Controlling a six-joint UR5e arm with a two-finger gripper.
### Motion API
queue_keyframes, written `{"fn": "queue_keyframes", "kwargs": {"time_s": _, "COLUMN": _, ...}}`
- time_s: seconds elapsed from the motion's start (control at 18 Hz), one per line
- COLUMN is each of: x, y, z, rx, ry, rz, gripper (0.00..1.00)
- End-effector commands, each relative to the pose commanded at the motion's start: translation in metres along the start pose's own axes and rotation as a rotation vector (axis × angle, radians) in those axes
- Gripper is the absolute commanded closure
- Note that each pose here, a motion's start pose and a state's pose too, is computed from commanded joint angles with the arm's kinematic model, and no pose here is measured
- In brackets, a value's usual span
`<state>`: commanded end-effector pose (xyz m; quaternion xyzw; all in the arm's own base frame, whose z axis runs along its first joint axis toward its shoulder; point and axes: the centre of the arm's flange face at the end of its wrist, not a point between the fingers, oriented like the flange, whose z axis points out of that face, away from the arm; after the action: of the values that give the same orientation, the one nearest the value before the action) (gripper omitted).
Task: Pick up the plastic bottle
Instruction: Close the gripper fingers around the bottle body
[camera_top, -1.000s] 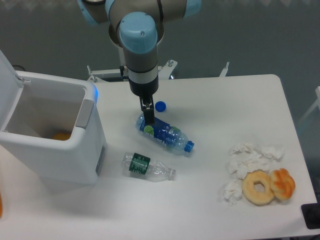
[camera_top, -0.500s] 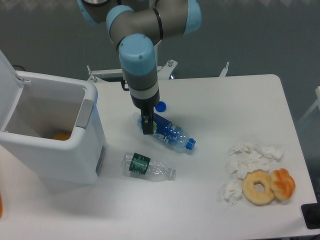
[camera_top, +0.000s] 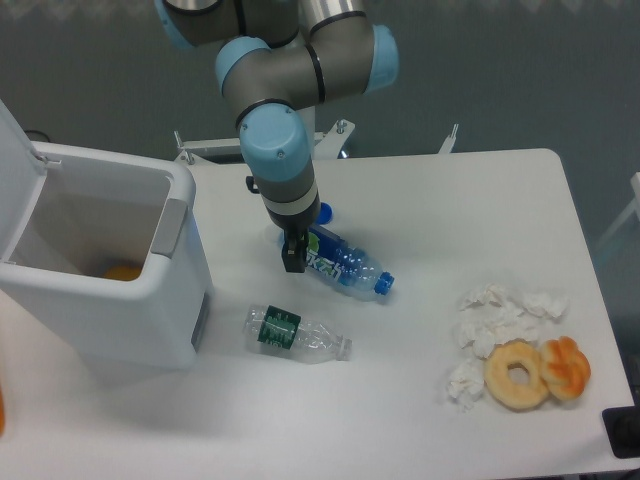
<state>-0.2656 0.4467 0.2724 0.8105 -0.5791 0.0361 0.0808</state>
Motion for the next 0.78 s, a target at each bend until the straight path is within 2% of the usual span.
{"fn": "queue_keyframes", "kwargs": {"time_s": 0.17, "x": 0.004, "y": -0.008, "z": 0.021, "rx": -0.008, "ry": 0.045, "rz": 0.011, "gripper": 0.0}}
{"fn": "queue_keyframes", "kwargs": {"time_s": 0.44, "x": 0.001, "y": -0.012, "z": 0.037, "rx": -0.018, "ry": 0.081, "rz": 0.024, "gripper": 0.0}}
{"fn": "queue_keyframes", "kwargs": {"time_s": 0.61, "x": -0.005, "y": -0.013, "z": 0.033, "rx": -0.026, "ry": 0.071, "rz": 0.023, "gripper": 0.0}}
{"fn": "queue_keyframes", "kwargs": {"time_s": 0.78, "x": -0.008, "y": -0.015, "z": 0.045, "rx": -0.019, "ry": 0.088, "rz": 0.022, "gripper": 0.0}}
